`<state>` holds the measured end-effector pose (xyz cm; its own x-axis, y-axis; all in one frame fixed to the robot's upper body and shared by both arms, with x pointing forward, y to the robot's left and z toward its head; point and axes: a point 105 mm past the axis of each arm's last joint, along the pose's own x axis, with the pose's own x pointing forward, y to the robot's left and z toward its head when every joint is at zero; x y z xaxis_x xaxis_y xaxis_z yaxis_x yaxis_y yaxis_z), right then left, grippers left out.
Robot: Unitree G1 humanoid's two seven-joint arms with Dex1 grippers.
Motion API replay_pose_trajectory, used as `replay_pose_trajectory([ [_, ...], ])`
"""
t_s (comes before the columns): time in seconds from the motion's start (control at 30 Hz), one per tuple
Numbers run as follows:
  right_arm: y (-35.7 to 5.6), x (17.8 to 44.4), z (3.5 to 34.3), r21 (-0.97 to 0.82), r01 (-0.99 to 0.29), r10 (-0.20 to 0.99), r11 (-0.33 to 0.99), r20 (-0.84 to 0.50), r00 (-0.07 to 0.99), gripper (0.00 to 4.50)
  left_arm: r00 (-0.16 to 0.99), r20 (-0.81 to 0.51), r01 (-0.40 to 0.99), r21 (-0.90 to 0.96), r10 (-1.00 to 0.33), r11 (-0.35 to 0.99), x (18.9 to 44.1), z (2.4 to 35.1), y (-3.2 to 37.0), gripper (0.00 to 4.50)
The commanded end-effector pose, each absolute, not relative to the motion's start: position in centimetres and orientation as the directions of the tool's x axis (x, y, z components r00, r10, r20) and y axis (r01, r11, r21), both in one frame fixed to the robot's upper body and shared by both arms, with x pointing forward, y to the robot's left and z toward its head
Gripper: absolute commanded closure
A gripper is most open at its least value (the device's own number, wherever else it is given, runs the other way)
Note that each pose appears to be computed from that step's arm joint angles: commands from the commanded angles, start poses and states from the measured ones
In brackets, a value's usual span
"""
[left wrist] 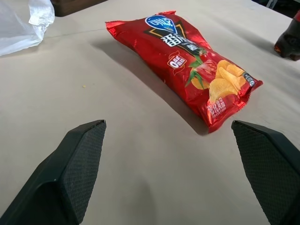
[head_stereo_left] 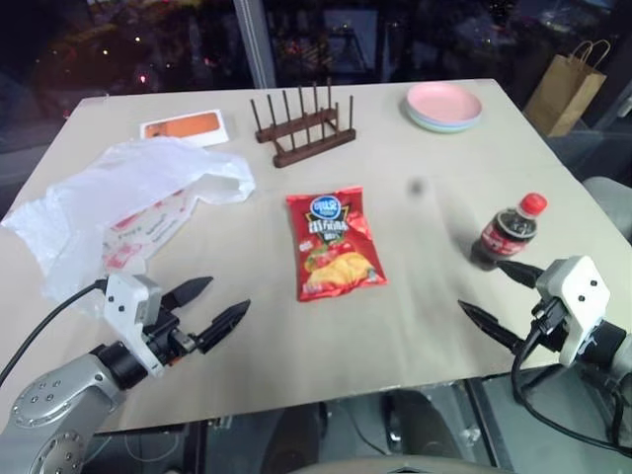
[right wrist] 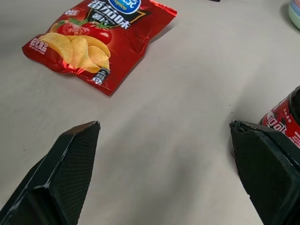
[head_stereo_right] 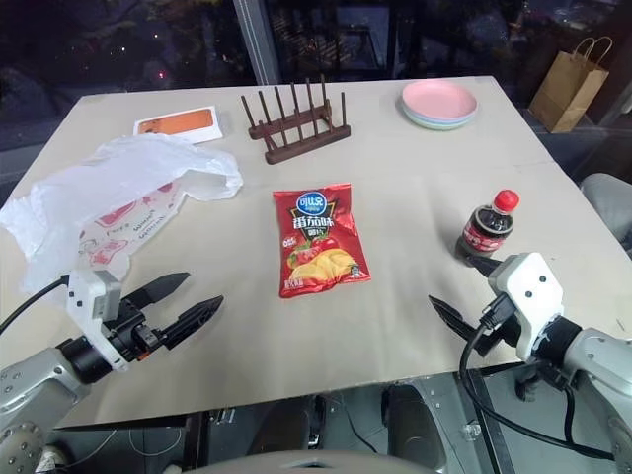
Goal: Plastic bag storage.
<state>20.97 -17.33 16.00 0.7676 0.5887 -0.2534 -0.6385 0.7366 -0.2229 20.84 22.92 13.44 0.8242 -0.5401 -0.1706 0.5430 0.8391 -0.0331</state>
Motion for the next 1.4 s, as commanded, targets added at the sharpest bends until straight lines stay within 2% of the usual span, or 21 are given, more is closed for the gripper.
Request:
replay_pose_trajectory([
  [0.03, -16.7, 20.8, 16.9, -0.247, -0.644, 0.614, 0.724, -0.194, 0.765, 0.0, 0.842, -0.126, 0.528, -0.012, -0.525, 0.849, 21.3, 14.1, 22.8, 0.03],
  [0.27, -14.0, 21.1, 18.6, -0.276, -0.715, 0.726, 0.643, -0.08, 0.683, 0.0, 0.902, -0.012, 0.432, 0.059, -0.433, 0.9, 24.5, 17.0, 22.1, 0.03],
  [0.4, -12.4, 21.2, 20.3, -0.346, -0.763, 0.804, 0.546, -0.041, 0.593, 0.0, 0.964, 0.01, 0.256, 0.256, -0.267, 0.932, 27.1, 19.1, 23.7, 0.03],
  [0.47, -11.8, 21.1, 20.8, -0.353, -0.789, 0.835, 0.504, -0.035, 0.549, 0.0, 0.991, 0.02, 0.112, 0.397, -0.13, 0.911, 28.2, 20.1, 24.9, 0.03],
  [0.53, -11.4, 21.1, 21.0, -0.358, -0.802, 0.85, 0.479, -0.039, 0.525, 0.0, 0.998, 0.041, 0.022, 0.479, -0.048, 0.877, 28.7, 20.9, 25.7, 0.03],
  [0.63, -11.2, 21.7, 21.3, -0.376, -0.794, 0.852, 0.477, -0.024, 0.523, 0.0, 0.998, -0.011, -0.031, 0.758, 0.059, 0.652, 29.2, 20.8, 27.2, 0.03],
  [0.7, -11.1, 21.9, 21.4, -0.384, -0.79, 0.852, 0.479, -0.014, 0.523, 0.0, 0.982, -0.019, -0.082, 0.852, 0.187, 0.516, 29.5, 21.2, 29.6, 0.03],
  [0.73, -11.0, 22.0, 21.5, -0.382, -0.788, 0.852, 0.483, -0.006, 0.524, 0.0, 0.98, -0.016, -0.082, 0.88, 0.201, 0.469, 29.6, 21.4, 30.0, 0.03],
  [0.97, -10.8, 22.0, 21.3, -0.387, -0.784, 0.851, 0.486, 0.003, 0.526, 0.0, 0.942, -0.081, -0.079, 0.891, 0.326, 0.448, 31.4, 20.6, 32.8, 0.03],
  [1.07, -10.6, 22.2, 21.2, -0.389, -0.783, 0.851, 0.485, 0.004, 0.525, 0.0, 0.916, -0.162, -0.069, 0.836, 0.366, 0.544, 33.5, 18.3, 34.0, 0.03],
  [1.17, -10.2, 22.4, 21.3, -0.394, -0.782, 0.853, 0.483, 0.013, 0.521, 0.0, 0.904, -0.167, -0.107, 0.804, 0.394, 0.585, 35.8, 17.6, 34.9, 0.03],
  [1.23, -10.0, 22.4, 21.4, -0.391, -0.781, 0.853, 0.486, 0.02, 0.521, 0.0, 0.899, -0.176, -0.121, 0.78, 0.401, 0.614, 36.5, 17.6, 35.7, 0.52],
  [1.27, -10.0, 22.4, 21.4, -0.393, -0.78, 0.853, 0.486, 0.019, 0.522, 0.0, 0.897, -0.184, -0.127, 0.763, 0.402, 0.634, 36.6, 17.5, 36.0, 0.53],
  [1.37, -10.0, 22.3, 21.2, -0.389, -0.779, 0.85, 0.492, 0.02, 0.527, 0.0, 0.911, -0.191, -0.162, 0.646, 0.364, 0.746, 36.8, 18.1, 36.4, 1.79],
  [1.4, -10.0, 22.2, 21.1, -0.388, -0.778, 0.849, 0.493, 0.019, 0.528, 0.0, 0.921, -0.19, -0.176, 0.574, 0.339, 0.799, 36.8, 18.4, 36.2, 1.99],
])
